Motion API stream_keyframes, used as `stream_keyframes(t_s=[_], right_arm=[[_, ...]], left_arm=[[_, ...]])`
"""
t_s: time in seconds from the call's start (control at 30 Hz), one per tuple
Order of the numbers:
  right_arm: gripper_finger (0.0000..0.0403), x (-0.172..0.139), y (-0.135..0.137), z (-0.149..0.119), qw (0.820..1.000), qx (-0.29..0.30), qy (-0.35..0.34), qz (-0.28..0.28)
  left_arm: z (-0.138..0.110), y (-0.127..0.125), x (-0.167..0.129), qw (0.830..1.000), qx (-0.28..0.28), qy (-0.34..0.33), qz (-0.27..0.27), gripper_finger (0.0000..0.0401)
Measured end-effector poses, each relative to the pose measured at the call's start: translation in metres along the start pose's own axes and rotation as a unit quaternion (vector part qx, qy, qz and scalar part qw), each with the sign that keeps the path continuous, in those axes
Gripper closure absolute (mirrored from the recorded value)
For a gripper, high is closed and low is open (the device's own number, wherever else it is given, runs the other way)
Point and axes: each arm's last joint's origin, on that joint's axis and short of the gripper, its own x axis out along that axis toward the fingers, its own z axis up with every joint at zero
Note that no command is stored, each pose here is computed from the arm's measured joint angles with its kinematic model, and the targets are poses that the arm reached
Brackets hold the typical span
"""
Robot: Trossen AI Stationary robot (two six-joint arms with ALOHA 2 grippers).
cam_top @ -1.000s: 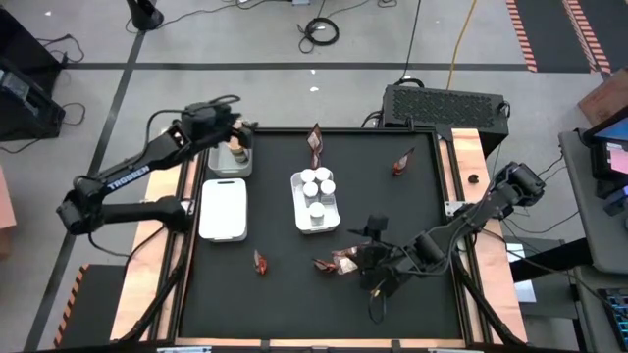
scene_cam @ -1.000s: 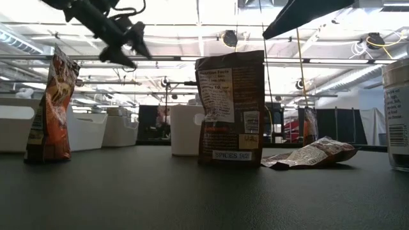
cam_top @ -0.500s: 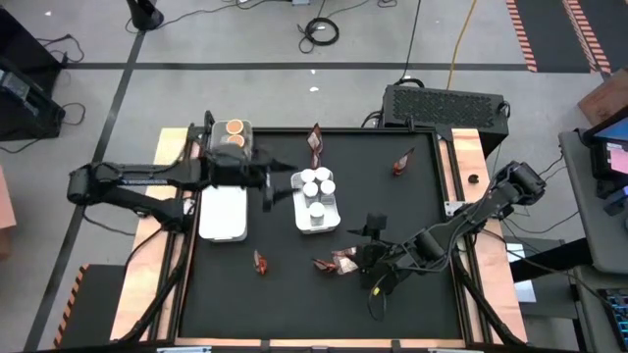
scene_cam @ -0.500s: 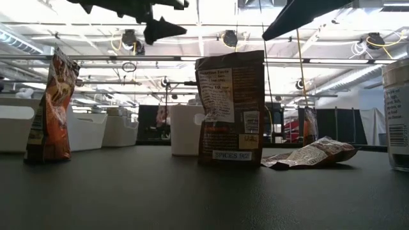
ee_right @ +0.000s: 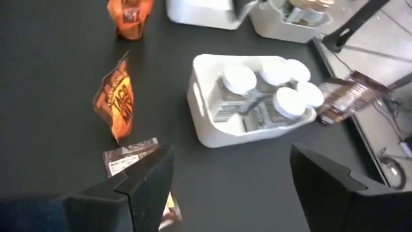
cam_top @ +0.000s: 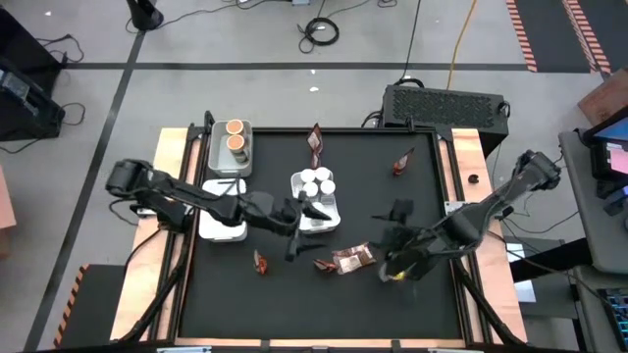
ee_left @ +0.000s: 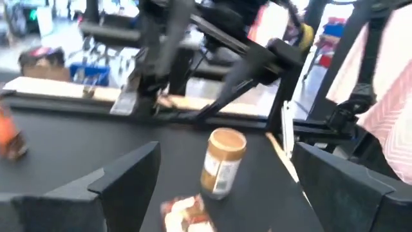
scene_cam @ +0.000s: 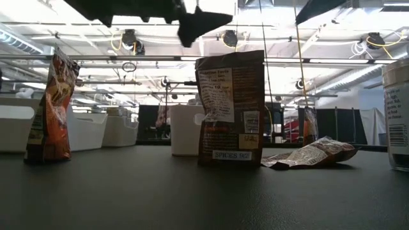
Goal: Sort spices by type
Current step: Put the gold seasoning bottle into the gray bin
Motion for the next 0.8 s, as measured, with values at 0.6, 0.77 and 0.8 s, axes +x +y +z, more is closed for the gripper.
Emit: stream_keyframes(t_s=[0.6,0.77,0.8], right_arm=[[0.0138,-0.032,-0.034,-0.013,0.996,0.066,-0.005,-0.054],[0.0138,-0.032,-0.034,-0.013,0.997,0.066,0.000,-0.047],[0.0138,-0.032,-0.034,-0.013,0.997,0.066,0.000,-0.047]], left_arm=[[-0.007,-0.035,0.122,0.989,0.104,0.080,-0.068,0.0047],[-0.012,-0.035,0.138,0.987,0.107,0.078,-0.091,0.0047],[-0.012,-0.034,0.141,0.987,0.107,0.076,-0.093,0.0047]])
